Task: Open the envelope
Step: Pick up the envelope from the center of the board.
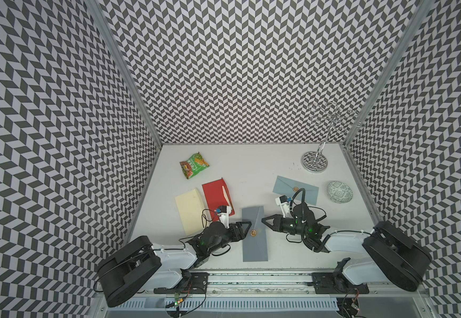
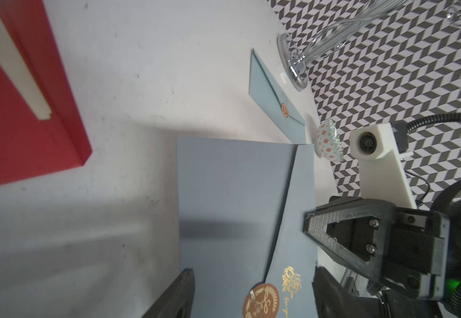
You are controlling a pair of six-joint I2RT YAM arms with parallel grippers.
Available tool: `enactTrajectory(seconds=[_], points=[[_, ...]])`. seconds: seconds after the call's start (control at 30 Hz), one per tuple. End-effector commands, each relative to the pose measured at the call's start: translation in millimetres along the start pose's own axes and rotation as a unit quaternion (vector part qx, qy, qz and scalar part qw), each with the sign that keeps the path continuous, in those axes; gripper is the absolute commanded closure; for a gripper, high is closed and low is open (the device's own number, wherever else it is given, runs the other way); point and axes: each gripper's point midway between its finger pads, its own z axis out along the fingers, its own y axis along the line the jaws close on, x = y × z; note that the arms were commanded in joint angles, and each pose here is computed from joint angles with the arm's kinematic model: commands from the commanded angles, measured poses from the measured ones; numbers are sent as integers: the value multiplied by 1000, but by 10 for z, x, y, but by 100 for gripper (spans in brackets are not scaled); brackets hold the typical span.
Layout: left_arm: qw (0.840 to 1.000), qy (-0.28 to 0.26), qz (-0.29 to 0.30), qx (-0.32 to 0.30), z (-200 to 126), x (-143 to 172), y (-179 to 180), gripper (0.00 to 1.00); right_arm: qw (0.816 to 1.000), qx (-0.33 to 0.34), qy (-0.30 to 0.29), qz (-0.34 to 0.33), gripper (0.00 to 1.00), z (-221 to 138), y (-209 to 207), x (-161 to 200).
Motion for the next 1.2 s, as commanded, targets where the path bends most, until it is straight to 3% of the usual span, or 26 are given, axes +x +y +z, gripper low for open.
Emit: enactTrajectory(seconds=[0.0, 0.27, 0.47, 0.7, 0.87, 0.97, 1.17], points=[[998, -39, 55, -19, -28, -305, -168, 30, 995, 6, -88, -56, 100, -225, 203, -411], [979, -134, 140, 71, -308, -936, -865, 30, 963, -76, -194, -172, 100, -881, 883, -793], [964, -86, 206, 144, -256, -992, -1301, 31, 945, -107, -185, -249, 100, -1094, 1173, -832], [947, -44, 227, 223, -209, -1142, -1527, 28, 926, -200, -131, -292, 100, -1182, 1451, -766], [933, -6, 222, 283, -133, -1136, -1606, 30, 921, -215, -92, -311, 100, -1133, 1532, -822], [919, 13, 240, 314, -120, -1114, -1735, 38, 924, -196, -85, -317, 100, -1049, 1451, -902], [914, 13, 242, 325, -103, -1140, -1720, 71, 936, -170, -88, -295, 100, -996, 1210, -1074]])
